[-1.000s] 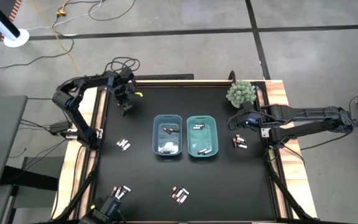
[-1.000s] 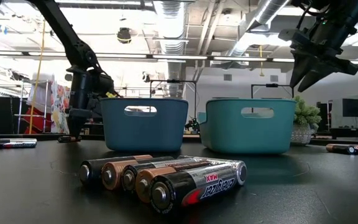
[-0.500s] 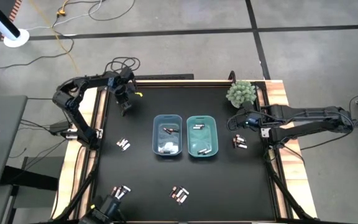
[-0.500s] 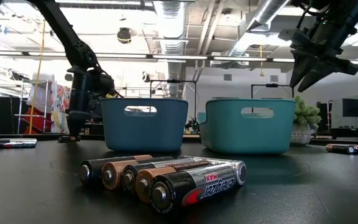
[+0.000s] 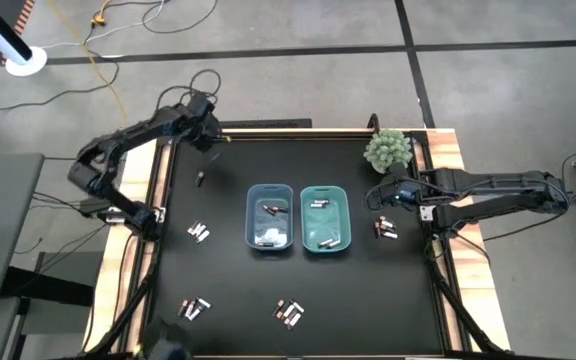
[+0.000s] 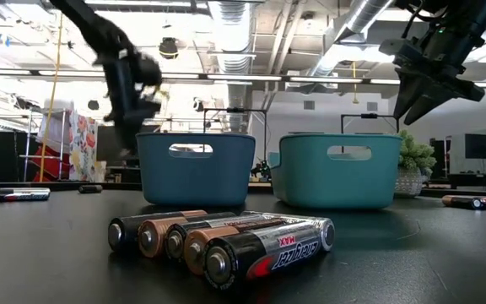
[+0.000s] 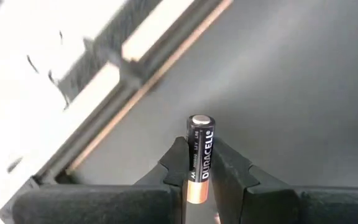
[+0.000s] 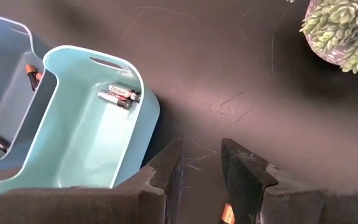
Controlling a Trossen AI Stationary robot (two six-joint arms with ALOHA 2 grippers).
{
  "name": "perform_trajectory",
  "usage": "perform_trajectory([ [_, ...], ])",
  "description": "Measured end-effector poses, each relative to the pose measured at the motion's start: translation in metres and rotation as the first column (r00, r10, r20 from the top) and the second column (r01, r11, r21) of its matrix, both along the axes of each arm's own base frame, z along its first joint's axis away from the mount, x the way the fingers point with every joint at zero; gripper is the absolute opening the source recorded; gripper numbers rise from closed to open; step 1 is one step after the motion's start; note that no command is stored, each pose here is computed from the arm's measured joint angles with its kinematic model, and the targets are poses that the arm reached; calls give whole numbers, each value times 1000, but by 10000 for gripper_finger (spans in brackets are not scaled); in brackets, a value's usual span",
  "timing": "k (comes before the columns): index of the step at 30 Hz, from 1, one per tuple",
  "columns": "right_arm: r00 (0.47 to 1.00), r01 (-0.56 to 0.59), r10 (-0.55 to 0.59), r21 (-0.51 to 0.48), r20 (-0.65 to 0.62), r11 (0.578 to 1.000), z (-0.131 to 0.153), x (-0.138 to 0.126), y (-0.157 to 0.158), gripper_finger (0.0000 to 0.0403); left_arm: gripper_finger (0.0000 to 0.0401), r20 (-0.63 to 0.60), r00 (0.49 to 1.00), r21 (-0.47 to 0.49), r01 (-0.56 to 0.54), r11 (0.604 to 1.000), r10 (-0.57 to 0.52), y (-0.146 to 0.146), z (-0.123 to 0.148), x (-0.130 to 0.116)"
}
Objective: Sort batteries
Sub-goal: Put the black battery into the blue bin
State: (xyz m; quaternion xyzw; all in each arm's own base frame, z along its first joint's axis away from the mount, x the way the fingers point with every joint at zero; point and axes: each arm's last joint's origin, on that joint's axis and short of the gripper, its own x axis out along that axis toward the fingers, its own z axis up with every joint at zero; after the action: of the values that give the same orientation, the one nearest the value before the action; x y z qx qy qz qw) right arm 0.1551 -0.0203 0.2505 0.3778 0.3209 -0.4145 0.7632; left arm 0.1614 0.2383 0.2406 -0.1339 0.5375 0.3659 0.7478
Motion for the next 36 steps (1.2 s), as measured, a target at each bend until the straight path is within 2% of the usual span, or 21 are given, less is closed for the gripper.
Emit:
perform_trajectory([
  [4,999,-39,39,-21,-20,999,0,0,0,127,38,117,991,87,58,995,-68,-34,38,21],
  [7,997,-74,73,-39,-37,996,0,0,0,127,38,218,965,136,116,984,-144,-61,65,42],
  [11,991,-119,115,-62,-61,991,0,0,0,127,38,314,928,126,170,977,-201,-91,87,73],
  [15,986,-154,148,-78,-80,985,0,0,0,127,38,306,915,100,242,965,-261,-118,90,110],
  [19,980,-182,174,-81,-94,980,0,0,0,127,38,259,913,39,315,948,-314,-146,74,146],
  [22,975,-206,196,-88,-104,975,0,0,1,127,38,235,921,-24,326,945,-312,-167,56,166],
  [28,966,-238,225,-99,-123,966,0,0,1,127,38,155,965,-131,232,964,-211,-199,9,191],
  [36,947,-299,281,-110,-153,948,-1,0,1,127,38,28,994,-218,111,970,-107,-228,-52,213],
])
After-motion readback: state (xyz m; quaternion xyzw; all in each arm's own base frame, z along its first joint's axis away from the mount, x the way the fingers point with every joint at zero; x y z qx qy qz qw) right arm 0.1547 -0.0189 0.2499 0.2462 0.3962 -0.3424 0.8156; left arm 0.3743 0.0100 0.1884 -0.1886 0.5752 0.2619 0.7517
